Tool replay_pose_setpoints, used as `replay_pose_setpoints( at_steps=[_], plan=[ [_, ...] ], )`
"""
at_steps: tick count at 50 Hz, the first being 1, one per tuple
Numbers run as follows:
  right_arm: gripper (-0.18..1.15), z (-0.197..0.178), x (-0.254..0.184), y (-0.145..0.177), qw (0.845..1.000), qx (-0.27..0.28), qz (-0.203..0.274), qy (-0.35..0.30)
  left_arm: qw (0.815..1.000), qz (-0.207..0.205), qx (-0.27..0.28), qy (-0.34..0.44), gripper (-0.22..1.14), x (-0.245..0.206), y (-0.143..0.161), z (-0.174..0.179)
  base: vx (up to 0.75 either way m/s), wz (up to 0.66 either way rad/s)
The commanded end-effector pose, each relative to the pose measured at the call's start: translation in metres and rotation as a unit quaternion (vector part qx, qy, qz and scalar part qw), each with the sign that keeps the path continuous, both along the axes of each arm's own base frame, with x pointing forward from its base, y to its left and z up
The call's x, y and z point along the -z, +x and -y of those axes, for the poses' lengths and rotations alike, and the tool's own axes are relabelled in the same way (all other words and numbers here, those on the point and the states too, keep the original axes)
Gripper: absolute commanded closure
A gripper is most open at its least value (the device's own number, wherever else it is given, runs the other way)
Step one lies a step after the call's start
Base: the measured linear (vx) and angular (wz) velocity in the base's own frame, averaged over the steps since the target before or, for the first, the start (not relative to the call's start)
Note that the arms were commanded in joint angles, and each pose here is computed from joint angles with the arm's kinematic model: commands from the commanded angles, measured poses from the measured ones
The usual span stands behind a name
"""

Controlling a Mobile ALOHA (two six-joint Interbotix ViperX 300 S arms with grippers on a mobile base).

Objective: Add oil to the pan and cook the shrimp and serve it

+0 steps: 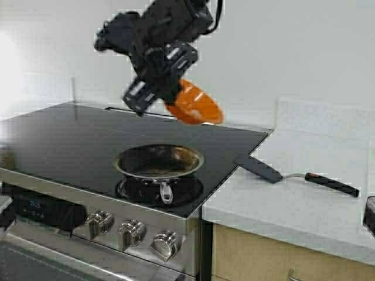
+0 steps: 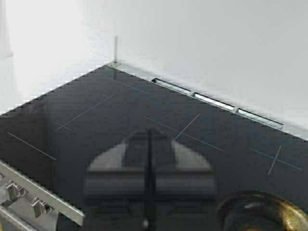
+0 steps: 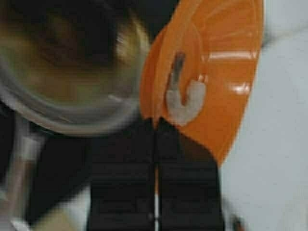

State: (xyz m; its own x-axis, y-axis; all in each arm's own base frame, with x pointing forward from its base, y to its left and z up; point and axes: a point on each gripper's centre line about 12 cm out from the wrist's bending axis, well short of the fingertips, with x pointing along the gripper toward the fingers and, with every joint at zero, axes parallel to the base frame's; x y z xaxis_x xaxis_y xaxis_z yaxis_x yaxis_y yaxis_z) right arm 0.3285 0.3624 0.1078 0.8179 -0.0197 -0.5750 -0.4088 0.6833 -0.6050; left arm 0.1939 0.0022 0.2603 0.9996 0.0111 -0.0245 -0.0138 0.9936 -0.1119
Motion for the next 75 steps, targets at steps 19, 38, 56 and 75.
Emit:
replay_pose_setpoints(
  at_steps=[19,38,56,75],
  plan=[
    [0.92,-0.008,-0.053,0.056,0.924,-0.1,-0.105,0.353,1.0,0.011,0.0,0.002,0.89,-0.007,0.002,0.0,0.0,0.0],
    [0.92,0.068,-0.019,0.093,0.779,-0.102,-0.161,0.597,1.0,0.009,-0.001,0.002,0.89,-0.006,0.002,0.0,0.0,0.0],
    [0.91,0.086,0.06,0.099,0.6,-0.094,-0.266,0.749,1.0,0.004,0.0,0.005,0.89,-0.004,0.002,0.0,0.0,0.0],
    [0.91,0.097,0.058,0.108,0.593,-0.087,-0.249,0.761,1.0,0.003,0.0,0.005,0.89,-0.004,0.002,0.0,0.0,0.0]
  ],
)
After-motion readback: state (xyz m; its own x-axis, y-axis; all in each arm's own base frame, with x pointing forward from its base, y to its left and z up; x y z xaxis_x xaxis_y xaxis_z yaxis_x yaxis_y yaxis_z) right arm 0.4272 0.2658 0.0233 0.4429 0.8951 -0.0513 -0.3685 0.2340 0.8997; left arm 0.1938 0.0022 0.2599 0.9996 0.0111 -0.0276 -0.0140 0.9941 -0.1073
